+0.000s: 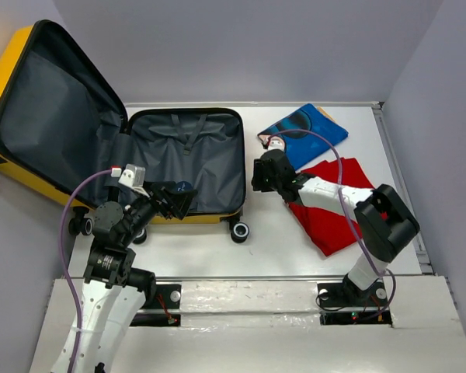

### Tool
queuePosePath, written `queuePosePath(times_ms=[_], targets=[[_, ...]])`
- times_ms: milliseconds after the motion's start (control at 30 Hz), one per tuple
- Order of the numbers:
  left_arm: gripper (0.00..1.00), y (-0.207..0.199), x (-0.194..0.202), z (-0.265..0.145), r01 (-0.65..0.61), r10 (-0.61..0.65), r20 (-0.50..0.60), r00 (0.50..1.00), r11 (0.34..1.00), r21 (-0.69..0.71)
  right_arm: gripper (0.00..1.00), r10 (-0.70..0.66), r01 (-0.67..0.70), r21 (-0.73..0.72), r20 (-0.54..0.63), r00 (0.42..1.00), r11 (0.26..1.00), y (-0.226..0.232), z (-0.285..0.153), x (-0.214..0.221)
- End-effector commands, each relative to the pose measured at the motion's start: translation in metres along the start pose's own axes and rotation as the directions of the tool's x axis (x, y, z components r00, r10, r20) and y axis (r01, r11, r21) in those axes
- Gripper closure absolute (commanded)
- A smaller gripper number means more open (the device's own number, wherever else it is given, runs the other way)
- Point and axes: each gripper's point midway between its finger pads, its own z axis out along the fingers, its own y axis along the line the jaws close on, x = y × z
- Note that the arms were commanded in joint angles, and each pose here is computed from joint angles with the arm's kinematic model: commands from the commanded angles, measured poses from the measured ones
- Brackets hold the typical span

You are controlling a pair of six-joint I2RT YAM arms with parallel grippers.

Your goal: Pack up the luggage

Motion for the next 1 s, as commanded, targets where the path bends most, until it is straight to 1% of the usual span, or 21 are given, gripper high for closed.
queuePosePath(times_ms=[0, 100, 200, 300, 500, 567, 633, 667, 733, 767, 800, 867, 967], targets=[[0.01, -0.008, -0.008, -0.001, -0.024, 0.023, 0.029, 0.999, 0.999, 0.038, 0.56, 0.096, -0.091, -0.083, 0.062, 0.993, 0.992, 0.017, 0.026, -0.017], [0.01, -0.008, -0.009, -0.002, -0.026, 0.025, 0.033, 0.999, 0.999, 0.04, 0.57, 0.102, -0.098, -0.1, 0.03, 0.994, 0.99, 0.021, 0.043, -0.003], [0.01, -0.01, -0.01, -0.003, -0.029, 0.027, 0.039, 0.999, 0.999, 0.046, 0.57, 0.113, -0.11, -0.104, 0.026, 0.993, 0.988, 0.022, 0.054, 0.003], [0.01, -0.011, -0.01, -0.003, -0.03, 0.028, 0.038, 0.999, 0.998, 0.049, 0.57, 0.126, -0.121, -0.13, 0.025, 0.992, 0.984, 0.028, 0.061, 0.005], [0.01, -0.012, -0.009, -0.004, -0.03, 0.027, 0.038, 0.999, 0.998, 0.057, 0.57, 0.125, -0.124, -0.115, 0.004, 0.992, 0.986, 0.023, 0.071, 0.019], [0.01, -0.013, -0.01, -0.004, -0.03, 0.028, 0.041, 0.999, 0.998, 0.062, 0.57, 0.106, -0.107, -0.085, -0.011, 0.994, 0.991, 0.015, 0.072, 0.027], [0.01, -0.014, -0.01, -0.005, -0.034, 0.031, 0.044, 0.999, 0.997, 0.065, 0.62, 0.061, -0.062, -0.058, -0.023, 0.998, 0.996, 0.013, 0.074, 0.031], [0.01, -0.014, -0.011, -0.005, -0.033, 0.03, 0.046, 0.998, 0.997, 0.064, 0.65, 0.037, -0.038, -0.024, -0.053, 0.998, 0.999, 0.005, 0.076, 0.04], [0.01, -0.015, -0.012, -0.006, -0.038, 0.035, 0.05, 0.998, 0.997, 0.066, 0.67, -0.03, 0.032, 0.031, -0.065, 0.997, 0.999, 0.002, 0.076, 0.044], [0.01, -0.016, -0.013, -0.007, -0.04, 0.036, 0.056, 0.998, 0.997, 0.069, 0.7, -0.068, 0.075, 0.059, -0.111, 0.991, 0.995, 0.001, 0.072, 0.058], [0.01, -0.017, -0.013, -0.008, -0.041, 0.037, 0.058, 0.998, 0.997, 0.072, 0.74, -0.088, 0.1, 0.107, -0.112, 0.99, 0.989, -0.005, 0.071, 0.059], [0.01, -0.019, -0.015, -0.01, -0.05, 0.045, 0.069, 0.997, 0.996, 0.075, 0.74, -0.124, 0.153, 0.165, -0.171, 0.977, 0.974, -0.011, 0.063, 0.069], [0.01, -0.022, -0.019, -0.013, -0.06, 0.053, 0.085, 0.995, 0.995, 0.081, 0.75, -0.129, 0.175, 0.24, -0.193, 0.973, 0.955, -0.027, 0.057, 0.072]])
